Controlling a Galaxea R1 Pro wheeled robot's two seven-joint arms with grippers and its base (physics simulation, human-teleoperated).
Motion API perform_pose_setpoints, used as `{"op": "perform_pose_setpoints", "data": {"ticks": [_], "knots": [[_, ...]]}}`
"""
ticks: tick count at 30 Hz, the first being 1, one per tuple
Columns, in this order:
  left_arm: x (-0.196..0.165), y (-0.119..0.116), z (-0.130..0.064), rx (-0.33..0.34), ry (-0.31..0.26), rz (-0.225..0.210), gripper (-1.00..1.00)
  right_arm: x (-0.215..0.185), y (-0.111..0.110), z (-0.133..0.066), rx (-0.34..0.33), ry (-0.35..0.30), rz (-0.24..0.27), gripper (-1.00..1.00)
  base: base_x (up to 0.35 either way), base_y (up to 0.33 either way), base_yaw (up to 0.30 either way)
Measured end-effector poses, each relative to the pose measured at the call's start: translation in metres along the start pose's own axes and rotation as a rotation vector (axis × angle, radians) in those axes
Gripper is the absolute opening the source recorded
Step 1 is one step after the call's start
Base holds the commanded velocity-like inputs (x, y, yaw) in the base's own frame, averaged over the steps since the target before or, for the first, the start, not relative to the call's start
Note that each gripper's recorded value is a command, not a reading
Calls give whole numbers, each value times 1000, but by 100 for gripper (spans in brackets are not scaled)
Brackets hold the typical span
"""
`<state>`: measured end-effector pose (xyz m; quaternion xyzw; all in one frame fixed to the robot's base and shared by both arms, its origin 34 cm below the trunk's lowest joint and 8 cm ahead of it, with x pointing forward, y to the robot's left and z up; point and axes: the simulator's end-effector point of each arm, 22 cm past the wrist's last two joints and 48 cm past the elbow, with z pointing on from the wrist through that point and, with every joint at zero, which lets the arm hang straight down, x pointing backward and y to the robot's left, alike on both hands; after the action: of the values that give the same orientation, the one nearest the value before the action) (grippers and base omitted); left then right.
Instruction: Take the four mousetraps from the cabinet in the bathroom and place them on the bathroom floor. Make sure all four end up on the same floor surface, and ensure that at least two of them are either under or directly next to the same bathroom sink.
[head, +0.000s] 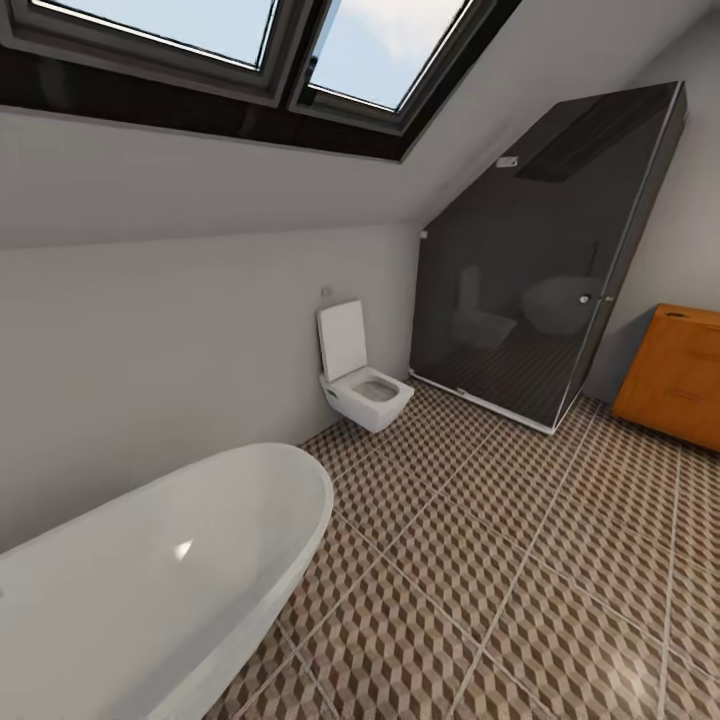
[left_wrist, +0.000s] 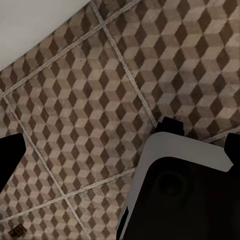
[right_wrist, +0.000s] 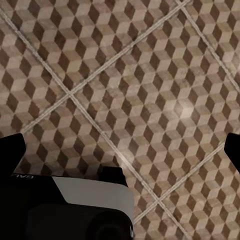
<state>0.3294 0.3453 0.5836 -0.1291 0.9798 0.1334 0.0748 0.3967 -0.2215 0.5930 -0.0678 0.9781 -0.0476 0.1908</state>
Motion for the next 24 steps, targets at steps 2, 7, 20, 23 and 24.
{"op": "perform_pose_setpoints", "data": {"ticks": [2,7,20,23,24], "knots": [[1,0,0,-1,3,1,100,2,0,0,0,4,0,100,0,0,0],[4,1,2,-2,11,3,100,5,0,1,-1,11,-1,100,0,0,0],[12,2,5,-8,30,9,100,14,1,3,-4,32,-2,100,0,0,0],[14,2,5,-9,35,10,100,16,2,4,-4,37,-3,100,0,0,0],[15,2,5,-9,36,11,100,17,2,4,-4,39,-3,100,0,0,0]]}}
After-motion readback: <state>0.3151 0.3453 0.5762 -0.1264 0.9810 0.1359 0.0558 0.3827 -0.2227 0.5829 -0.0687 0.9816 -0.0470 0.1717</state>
